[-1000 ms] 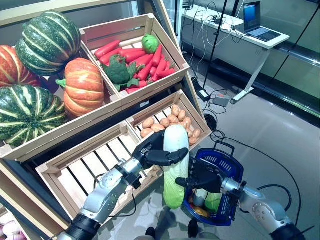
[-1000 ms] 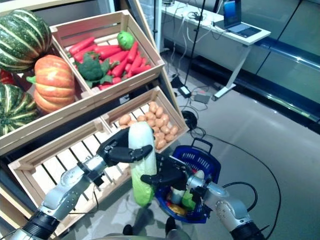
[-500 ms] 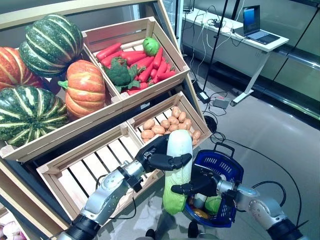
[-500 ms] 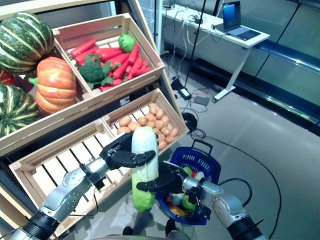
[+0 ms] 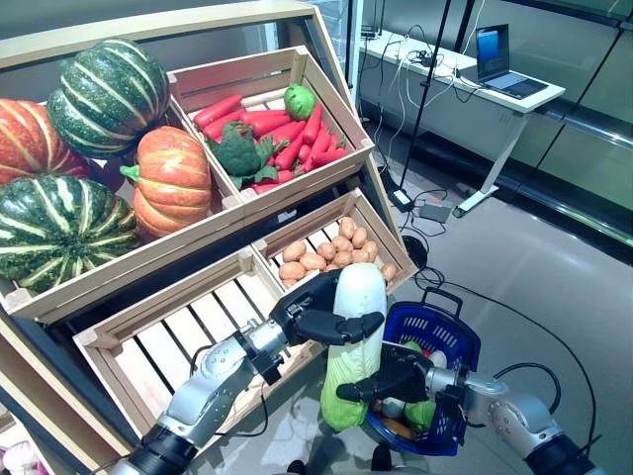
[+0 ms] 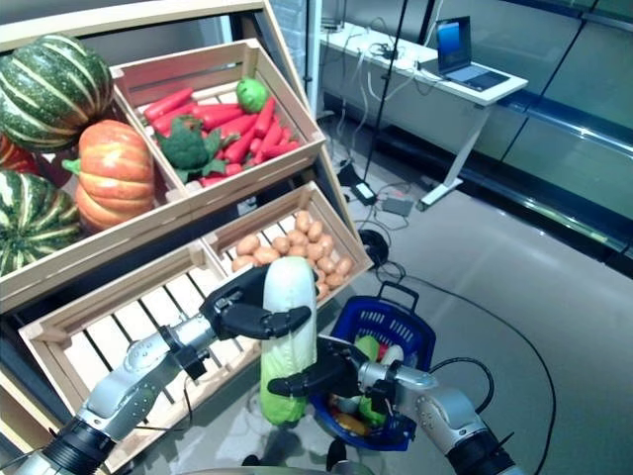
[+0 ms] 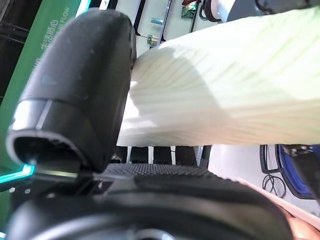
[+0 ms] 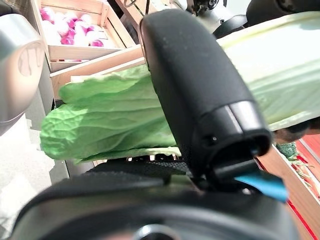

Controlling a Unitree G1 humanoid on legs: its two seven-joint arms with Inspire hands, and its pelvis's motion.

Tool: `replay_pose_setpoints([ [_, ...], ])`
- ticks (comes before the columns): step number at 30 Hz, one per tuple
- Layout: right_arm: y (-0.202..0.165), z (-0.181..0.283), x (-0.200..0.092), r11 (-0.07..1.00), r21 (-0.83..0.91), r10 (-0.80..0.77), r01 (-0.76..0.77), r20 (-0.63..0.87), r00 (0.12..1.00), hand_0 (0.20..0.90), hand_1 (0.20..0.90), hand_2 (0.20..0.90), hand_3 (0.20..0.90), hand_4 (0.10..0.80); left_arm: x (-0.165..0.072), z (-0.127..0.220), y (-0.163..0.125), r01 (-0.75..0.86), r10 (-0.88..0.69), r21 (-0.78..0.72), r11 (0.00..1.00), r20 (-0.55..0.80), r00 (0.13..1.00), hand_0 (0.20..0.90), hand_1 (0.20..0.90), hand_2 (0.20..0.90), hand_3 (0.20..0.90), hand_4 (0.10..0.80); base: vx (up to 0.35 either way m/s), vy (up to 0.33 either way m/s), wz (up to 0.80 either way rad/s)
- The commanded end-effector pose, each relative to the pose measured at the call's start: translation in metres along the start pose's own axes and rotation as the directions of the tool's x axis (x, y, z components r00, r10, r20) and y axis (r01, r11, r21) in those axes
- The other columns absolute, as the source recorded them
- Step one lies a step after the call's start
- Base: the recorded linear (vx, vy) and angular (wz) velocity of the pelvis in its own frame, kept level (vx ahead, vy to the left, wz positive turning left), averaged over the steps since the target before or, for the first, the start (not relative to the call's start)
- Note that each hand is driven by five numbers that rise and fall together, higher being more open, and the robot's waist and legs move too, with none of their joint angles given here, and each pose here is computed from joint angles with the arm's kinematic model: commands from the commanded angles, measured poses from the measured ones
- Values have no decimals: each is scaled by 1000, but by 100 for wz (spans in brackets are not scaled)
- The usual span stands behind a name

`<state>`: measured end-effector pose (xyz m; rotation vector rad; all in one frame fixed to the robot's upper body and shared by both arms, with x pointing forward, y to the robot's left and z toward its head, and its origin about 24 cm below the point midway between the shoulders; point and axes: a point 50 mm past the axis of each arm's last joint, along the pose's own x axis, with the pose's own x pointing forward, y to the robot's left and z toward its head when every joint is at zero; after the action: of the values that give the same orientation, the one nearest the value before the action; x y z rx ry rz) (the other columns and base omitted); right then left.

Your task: Put vegetables into the basket

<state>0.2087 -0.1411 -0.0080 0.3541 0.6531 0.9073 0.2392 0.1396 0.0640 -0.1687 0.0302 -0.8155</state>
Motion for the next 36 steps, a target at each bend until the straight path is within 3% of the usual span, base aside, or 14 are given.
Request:
replay_pose_setpoints([
  [1, 18, 3, 12, 983, -38, 178, -178, -14, 984, 900, 900, 900, 900, 800, 25, 84, -24, 150, -187, 115, 982, 472, 861, 300, 300, 300, 300, 400, 0, 0, 0],
  [2, 18, 3, 12, 983, -37, 181, -182, -13, 983, 686, 686, 686, 686, 657, 25, 84, -24, 154, -189, 113, 982, 474, 860, 300, 300, 300, 300, 400, 0, 0, 0],
  [3, 19, 3, 13, 982, -36, 183, -183, -10, 983, 316, 316, 316, 316, 411, 25, 84, -25, 158, -194, 114, 981, 474, 859, 300, 300, 300, 300, 400, 0, 0, 0],
  [15, 20, 4, 13, 984, -22, 179, -178, 31, 983, 300, 300, 300, 300, 400, 23, 78, -25, 168, -198, 106, 980, 450, 871, 309, 309, 309, 309, 406, 0, 0, 0],
  [16, 20, 5, 13, 984, -15, 180, -180, 38, 983, 300, 300, 300, 300, 400, 23, 78, -25, 161, -197, 116, 980, 445, 874, 418, 418, 418, 418, 478, 0, 0, 0],
  [17, 20, 6, 12, 983, -16, 184, -184, 52, 981, 300, 300, 300, 300, 400, 22, 78, -23, 133, -178, 132, 982, 436, 882, 836, 836, 836, 836, 758, 0, 0, 0],
  [18, 21, 8, 11, 983, -17, 184, -183, 62, 981, 300, 300, 300, 300, 400, 21, 78, -21, 116, -160, 126, 985, 437, 885, 900, 900, 900, 900, 800, 0, 0, 0],
  [24, 18, 18, 4, 989, -19, 149, -148, 137, 979, 300, 300, 300, 300, 400, 15, 80, -10, 45, -91, 113, 993, 445, 891, 900, 900, 900, 900, 800, 0, 0, 0],
  [36, 9, 49, -19, 996, 56, 36, -68, 438, 898, 300, 300, 300, 300, 400, -6, 81, 10, -92, 32, 114, 989, 442, 896, 900, 900, 900, 900, 800, 0, 0, 0],
])
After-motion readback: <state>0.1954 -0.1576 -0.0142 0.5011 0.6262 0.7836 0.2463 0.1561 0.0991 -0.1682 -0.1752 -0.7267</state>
